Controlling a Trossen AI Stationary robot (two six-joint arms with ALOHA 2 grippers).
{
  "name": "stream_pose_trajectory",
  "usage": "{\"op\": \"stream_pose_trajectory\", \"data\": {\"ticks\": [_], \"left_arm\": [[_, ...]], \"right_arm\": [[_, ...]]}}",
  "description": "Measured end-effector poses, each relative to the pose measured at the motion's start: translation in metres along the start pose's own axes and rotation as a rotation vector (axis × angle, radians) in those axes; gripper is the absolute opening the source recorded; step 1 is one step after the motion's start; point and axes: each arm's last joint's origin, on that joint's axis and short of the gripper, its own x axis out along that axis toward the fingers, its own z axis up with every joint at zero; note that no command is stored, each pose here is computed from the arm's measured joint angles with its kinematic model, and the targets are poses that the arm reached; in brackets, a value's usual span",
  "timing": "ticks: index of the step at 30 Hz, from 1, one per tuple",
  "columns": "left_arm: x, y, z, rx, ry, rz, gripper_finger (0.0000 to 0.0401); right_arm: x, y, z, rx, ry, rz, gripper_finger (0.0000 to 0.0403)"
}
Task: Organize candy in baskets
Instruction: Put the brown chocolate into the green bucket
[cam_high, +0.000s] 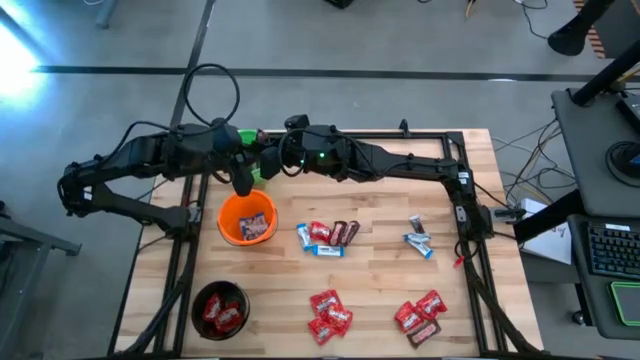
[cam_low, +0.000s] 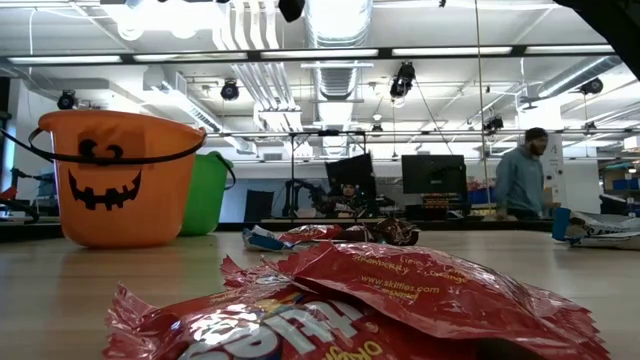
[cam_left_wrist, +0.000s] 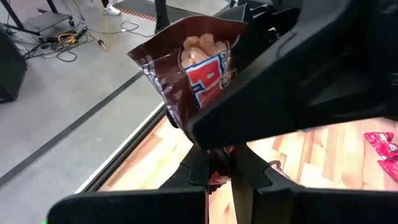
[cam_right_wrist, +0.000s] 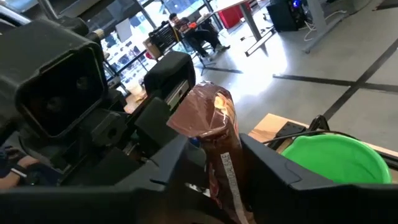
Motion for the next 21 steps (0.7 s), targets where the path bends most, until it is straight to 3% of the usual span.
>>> {"op": "stream_pose_trajectory", "data": {"ticks": [9, 21], "left_arm": [[0.000, 0.001, 0.000, -0.011, 0.000, 0.004, 0.0001], [0.000, 0.013, 0.002, 0.008, 0.016, 0.067, 0.0001]], "right_arm": [[0.000, -0.001, 0.000, -0.019, -0.003, -0.016, 0.0198], [0.003, -0.011, 0.005, -0.054, -0.024, -0.080, 0.0215]]}}
